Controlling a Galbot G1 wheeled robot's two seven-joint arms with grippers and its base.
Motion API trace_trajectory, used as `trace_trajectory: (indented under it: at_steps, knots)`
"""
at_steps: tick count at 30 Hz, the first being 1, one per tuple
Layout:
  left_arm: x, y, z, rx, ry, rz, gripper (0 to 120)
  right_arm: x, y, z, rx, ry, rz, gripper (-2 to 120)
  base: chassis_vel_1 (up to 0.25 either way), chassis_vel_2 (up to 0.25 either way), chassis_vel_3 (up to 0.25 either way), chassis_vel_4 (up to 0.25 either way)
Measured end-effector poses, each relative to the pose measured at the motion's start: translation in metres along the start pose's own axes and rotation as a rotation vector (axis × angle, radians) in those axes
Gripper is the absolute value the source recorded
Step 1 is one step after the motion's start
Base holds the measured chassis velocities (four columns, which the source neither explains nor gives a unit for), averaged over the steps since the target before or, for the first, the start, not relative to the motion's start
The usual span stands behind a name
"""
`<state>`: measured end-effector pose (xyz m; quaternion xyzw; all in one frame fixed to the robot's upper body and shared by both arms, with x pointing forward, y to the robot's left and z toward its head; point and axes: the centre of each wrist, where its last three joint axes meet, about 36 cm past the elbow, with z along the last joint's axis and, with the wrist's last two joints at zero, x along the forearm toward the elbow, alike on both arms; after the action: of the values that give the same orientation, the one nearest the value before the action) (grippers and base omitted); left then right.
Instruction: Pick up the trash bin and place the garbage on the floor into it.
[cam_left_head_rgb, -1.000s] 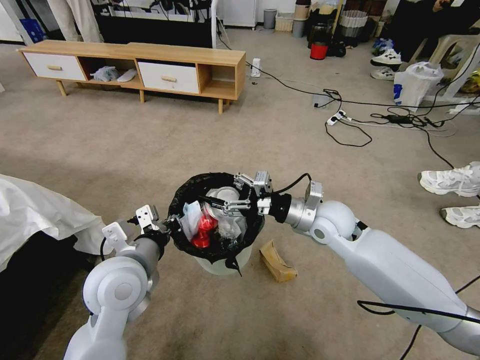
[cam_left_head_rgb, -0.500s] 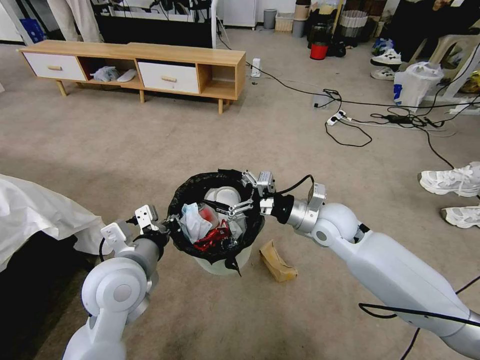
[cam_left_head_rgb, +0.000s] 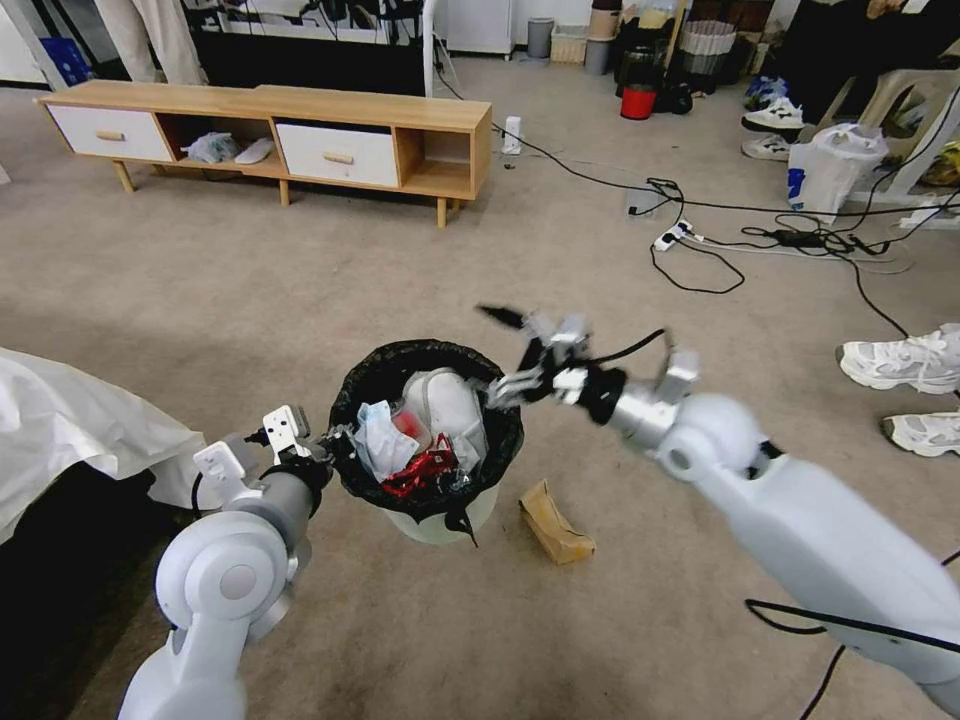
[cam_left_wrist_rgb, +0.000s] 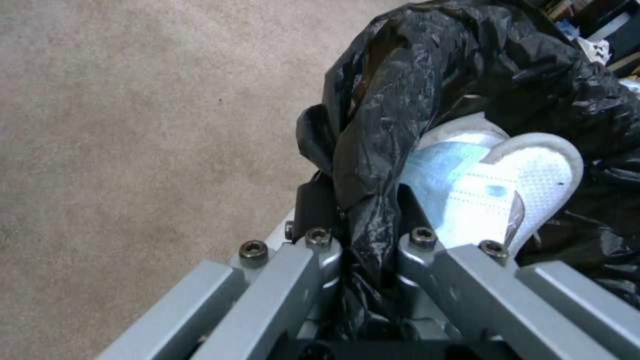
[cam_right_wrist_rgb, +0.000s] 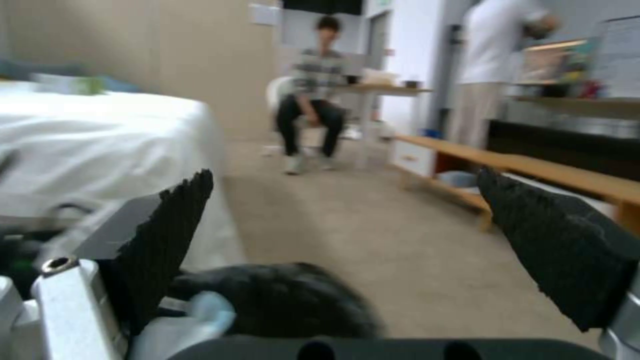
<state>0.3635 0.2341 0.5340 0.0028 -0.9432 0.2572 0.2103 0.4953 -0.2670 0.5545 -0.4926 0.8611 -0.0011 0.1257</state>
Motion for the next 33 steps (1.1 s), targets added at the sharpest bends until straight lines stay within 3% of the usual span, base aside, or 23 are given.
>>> trace_trajectory:
  at_steps: [6, 11, 19, 22, 33]
  knots:
    - [0.0, 0.0, -0.001, 0.004, -0.004, 0.0, 4, 0.044, -0.027, -0.015, 0.047, 0.023, 0.149, 100, 0.0, 0.0, 0.0, 0.0]
    - [0.003, 0.001, -0.003, 0.003, -0.01, -0.002, 4, 0.064, -0.04, -0.007, 0.058, 0.032, 0.224, 100, 0.0, 0.0, 0.0, 0.0]
    - [0.01, 0.002, -0.005, -0.002, -0.015, -0.001, 4, 0.086, -0.049, 0.037, 0.013, 0.114, 0.315, 100, 0.0, 0.0, 0.0, 0.0]
    - [0.011, 0.002, -0.005, -0.003, -0.017, -0.002, 4, 0.102, -0.041, 0.073, -0.039, 0.194, 0.353, 100, 0.0, 0.0, 0.0, 0.0]
    - [0.011, 0.002, -0.005, -0.003, -0.015, 0.0, 4, 0.12, -0.01, 0.149, -0.118, 0.372, 0.342, 100, 0.0, 0.0, 0.0, 0.0]
